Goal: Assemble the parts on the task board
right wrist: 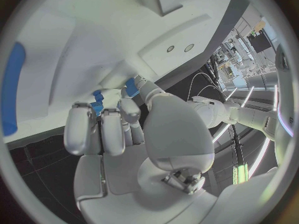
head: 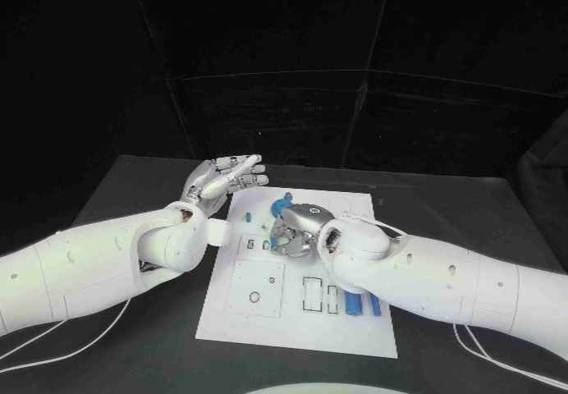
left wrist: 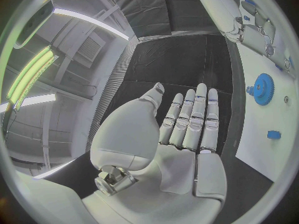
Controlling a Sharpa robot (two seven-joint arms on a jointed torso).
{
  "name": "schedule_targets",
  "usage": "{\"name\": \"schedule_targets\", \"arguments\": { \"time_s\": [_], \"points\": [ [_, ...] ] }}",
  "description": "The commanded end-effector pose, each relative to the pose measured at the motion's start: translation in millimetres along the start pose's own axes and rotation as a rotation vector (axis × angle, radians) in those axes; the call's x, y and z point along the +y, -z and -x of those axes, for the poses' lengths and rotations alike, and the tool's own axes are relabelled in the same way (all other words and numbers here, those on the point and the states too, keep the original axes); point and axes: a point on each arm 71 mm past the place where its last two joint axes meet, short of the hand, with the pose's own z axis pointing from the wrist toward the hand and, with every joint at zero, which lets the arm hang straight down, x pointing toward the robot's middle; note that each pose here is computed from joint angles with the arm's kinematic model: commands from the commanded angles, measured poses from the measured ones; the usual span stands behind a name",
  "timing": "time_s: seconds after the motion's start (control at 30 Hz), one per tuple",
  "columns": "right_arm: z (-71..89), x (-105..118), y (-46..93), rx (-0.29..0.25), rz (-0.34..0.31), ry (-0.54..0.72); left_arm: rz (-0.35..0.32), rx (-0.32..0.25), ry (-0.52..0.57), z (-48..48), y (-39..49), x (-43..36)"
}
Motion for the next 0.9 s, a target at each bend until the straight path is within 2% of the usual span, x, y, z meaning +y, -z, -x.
{"name": "schedule_targets", "arguments": {
  "time_s": [0.03,0.5,0.9],
  "points": [
    [-3.7,-0.1,0.5,0.037,-0.005,0.032,-0.013,0.009,0.004,-1.1,-0.8,-1.8],
    [-3.7,0.5,0.1,0.029,-0.013,0.039,-0.011,0.008,0.003,-0.3,-1.0,-1.5],
    [-0.7,2.1,0.3,-0.019,-0.018,0.026,-0.007,0.008,0.003,0.5,-1.3,-1.2]
  ]
}}
